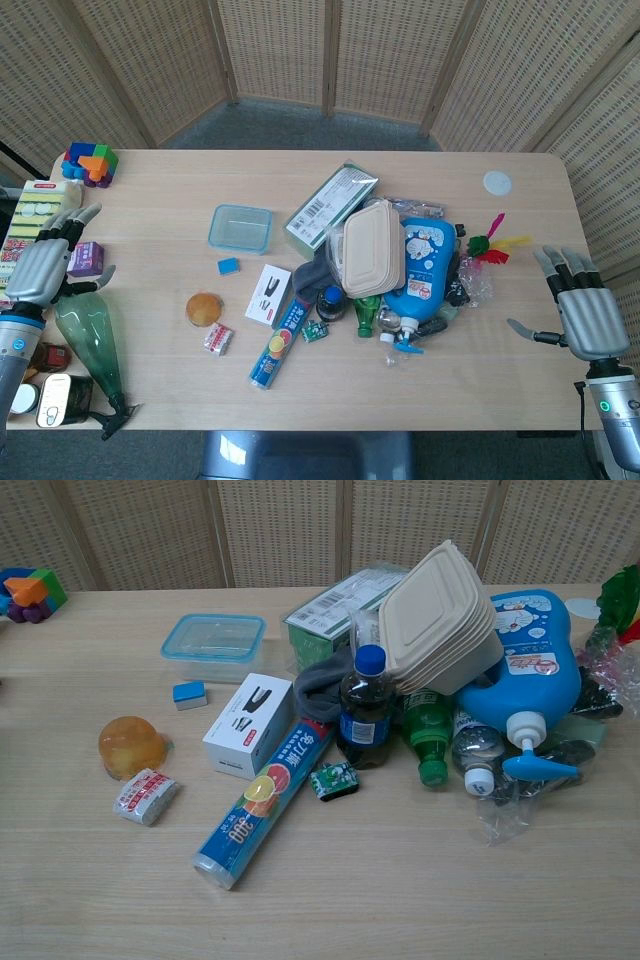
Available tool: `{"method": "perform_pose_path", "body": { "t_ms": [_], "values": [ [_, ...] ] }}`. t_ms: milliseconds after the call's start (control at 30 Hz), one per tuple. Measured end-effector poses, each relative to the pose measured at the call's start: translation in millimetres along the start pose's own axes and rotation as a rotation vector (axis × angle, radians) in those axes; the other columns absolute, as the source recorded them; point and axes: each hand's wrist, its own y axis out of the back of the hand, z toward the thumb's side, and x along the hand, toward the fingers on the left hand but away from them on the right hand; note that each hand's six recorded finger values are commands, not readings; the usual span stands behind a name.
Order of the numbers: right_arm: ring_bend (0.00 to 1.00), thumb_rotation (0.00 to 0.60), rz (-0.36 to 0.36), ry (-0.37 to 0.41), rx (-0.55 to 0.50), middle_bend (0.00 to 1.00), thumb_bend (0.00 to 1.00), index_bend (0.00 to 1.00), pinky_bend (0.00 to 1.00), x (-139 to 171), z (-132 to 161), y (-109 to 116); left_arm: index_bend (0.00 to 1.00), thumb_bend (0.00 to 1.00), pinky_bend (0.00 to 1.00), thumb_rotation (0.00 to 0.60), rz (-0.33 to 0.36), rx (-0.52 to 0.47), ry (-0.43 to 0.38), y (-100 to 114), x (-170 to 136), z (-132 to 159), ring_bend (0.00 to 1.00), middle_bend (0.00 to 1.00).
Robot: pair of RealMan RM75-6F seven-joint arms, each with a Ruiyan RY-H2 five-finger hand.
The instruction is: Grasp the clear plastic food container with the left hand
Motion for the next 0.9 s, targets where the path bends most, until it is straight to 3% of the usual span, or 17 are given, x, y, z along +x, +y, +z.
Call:
{"method": "perform_pose_path", "body": {
  "t_ms": [333,633,767,900],
  "values": [
    [0.0,0.267,0.0,0.009,-0.014,0.03,0.17,0.0,0.0,0.2,2.5,-0.6,0.0,0.36,0.0,0.44,-0.019,0.011,-0.002,-4.0,3.8,0.7,0.0,0.0],
    [0.0,0.264,-0.009,0.007,-0.014,0.03,0.18,0.0,0.0,3.4,1.3,4.0,0.0,0.27,0.0,0.348,-0.069,0.058,-0.016,-13.2,15.8,6.2,0.0,0.0],
    [0.0,0.266,-0.017,0.016,-0.014,0.03,0.18,0.0,0.0,3.5,3.0,8.5,0.0,0.26,0.0,0.348,-0.139,0.127,-0.017,-25.5,31.3,8.3,0.0,0.0],
    [0.0,0.264,-0.028,0.025,-0.014,0.03,0.17,0.0,0.0,5.2,5.0,13.6,0.0,0.26,0.0,0.422,-0.193,0.21,-0.023,-37.7,57.2,13.7,0.0,0.0]
  ]
}}
